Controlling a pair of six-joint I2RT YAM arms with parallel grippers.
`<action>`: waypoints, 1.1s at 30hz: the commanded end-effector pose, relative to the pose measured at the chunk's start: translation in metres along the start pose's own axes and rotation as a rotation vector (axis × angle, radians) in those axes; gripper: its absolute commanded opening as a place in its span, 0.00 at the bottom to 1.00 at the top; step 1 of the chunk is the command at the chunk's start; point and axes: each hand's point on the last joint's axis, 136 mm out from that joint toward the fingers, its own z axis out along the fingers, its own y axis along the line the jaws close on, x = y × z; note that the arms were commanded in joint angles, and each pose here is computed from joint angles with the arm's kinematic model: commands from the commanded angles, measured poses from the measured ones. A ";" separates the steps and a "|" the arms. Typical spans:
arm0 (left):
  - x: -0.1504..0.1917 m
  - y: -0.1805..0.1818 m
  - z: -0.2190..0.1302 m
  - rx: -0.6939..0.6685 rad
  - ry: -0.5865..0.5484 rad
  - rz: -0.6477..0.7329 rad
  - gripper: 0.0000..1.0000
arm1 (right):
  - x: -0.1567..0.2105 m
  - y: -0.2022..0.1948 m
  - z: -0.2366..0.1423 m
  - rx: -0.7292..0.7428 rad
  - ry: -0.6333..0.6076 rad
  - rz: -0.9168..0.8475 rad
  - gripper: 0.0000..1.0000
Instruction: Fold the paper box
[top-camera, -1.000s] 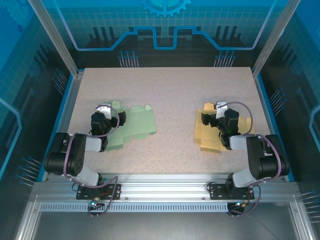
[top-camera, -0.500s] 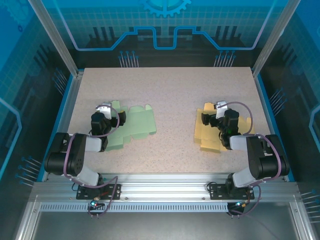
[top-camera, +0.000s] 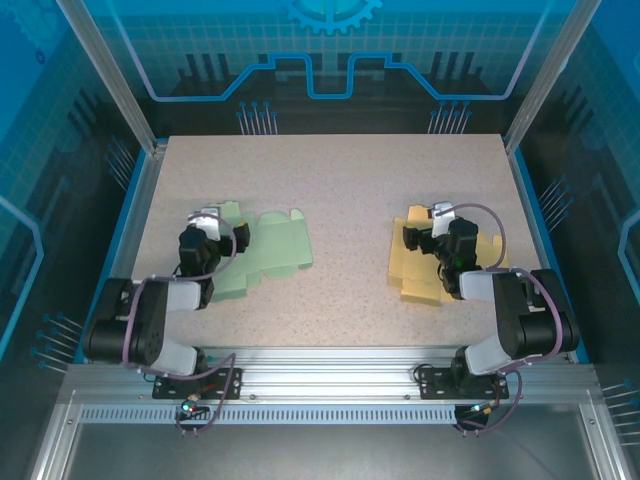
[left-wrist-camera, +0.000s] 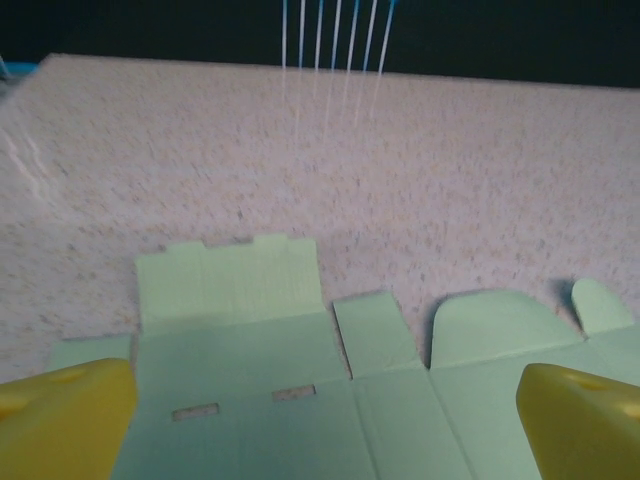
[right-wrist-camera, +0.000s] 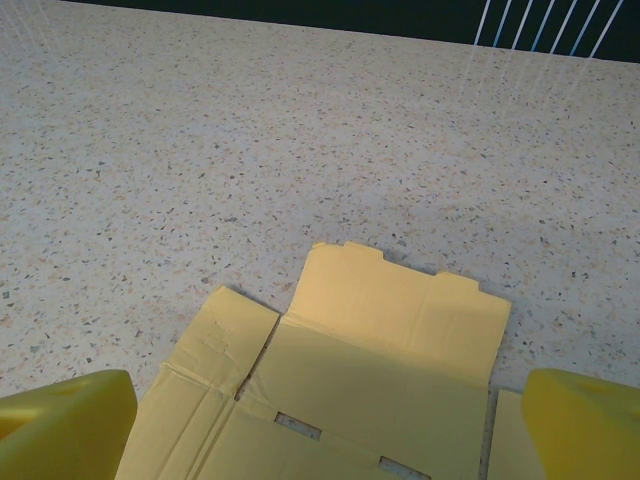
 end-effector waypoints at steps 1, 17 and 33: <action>-0.031 0.006 -0.023 -0.051 -0.093 -0.022 0.99 | -0.010 -0.005 -0.001 0.011 -0.008 0.002 1.00; -0.067 -0.080 -0.078 0.183 -0.012 -0.420 0.99 | -0.036 -0.051 -0.065 0.306 0.246 0.238 1.00; 0.028 -0.328 -0.075 0.532 0.503 -0.494 0.99 | -0.015 -0.055 -0.163 0.433 0.321 0.397 1.00</action>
